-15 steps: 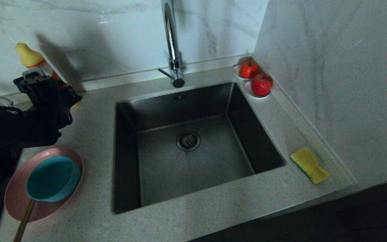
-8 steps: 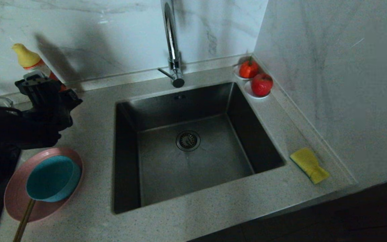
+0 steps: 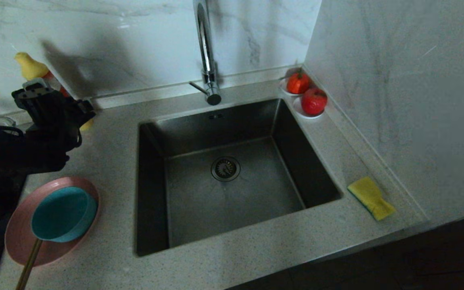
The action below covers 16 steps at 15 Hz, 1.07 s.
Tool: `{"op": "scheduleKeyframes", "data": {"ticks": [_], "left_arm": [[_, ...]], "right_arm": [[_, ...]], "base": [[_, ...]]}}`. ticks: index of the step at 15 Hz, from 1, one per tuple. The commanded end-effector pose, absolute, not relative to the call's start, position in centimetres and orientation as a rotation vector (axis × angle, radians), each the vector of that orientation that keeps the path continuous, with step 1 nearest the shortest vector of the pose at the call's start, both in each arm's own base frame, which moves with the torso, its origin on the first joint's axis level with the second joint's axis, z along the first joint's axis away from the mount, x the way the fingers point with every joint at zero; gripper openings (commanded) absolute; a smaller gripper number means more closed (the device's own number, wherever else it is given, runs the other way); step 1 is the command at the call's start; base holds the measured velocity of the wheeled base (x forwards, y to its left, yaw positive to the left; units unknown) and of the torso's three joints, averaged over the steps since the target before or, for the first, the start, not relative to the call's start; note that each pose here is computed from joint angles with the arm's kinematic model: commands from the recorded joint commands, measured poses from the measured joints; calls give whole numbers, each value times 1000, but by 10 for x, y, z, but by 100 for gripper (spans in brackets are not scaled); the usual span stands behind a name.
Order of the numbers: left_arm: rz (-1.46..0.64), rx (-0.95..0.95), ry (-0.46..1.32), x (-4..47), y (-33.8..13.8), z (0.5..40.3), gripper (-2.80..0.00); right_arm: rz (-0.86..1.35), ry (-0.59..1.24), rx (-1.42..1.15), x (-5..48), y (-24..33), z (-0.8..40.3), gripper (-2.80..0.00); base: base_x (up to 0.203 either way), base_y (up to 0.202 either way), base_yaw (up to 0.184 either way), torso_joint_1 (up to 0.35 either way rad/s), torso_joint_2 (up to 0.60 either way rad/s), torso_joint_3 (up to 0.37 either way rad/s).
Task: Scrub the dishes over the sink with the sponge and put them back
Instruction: Grab the dish soap
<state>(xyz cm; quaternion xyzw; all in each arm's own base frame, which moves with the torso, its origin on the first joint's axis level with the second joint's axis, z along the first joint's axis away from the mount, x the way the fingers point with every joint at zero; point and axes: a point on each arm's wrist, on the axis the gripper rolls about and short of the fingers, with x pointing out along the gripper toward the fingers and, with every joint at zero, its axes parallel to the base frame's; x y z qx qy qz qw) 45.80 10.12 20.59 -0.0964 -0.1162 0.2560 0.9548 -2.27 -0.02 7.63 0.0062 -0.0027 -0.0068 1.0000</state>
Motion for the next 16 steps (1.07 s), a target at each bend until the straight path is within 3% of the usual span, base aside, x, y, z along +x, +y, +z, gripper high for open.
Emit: {"op": "scheduleKeyframes", "data": {"ticks": [1, 16], "left_arm": [[526, -199, -242, 468, 104, 198, 0], [525, -208, -273, 504, 110, 173, 0]], "right_arm": [[-14, -6, 14, -23, 0, 76, -280], [-14, -6, 12, -23, 0, 76, -280]], "base": [[0, 0, 0, 0, 0, 0], [0, 0, 0, 0, 0, 0]]}}
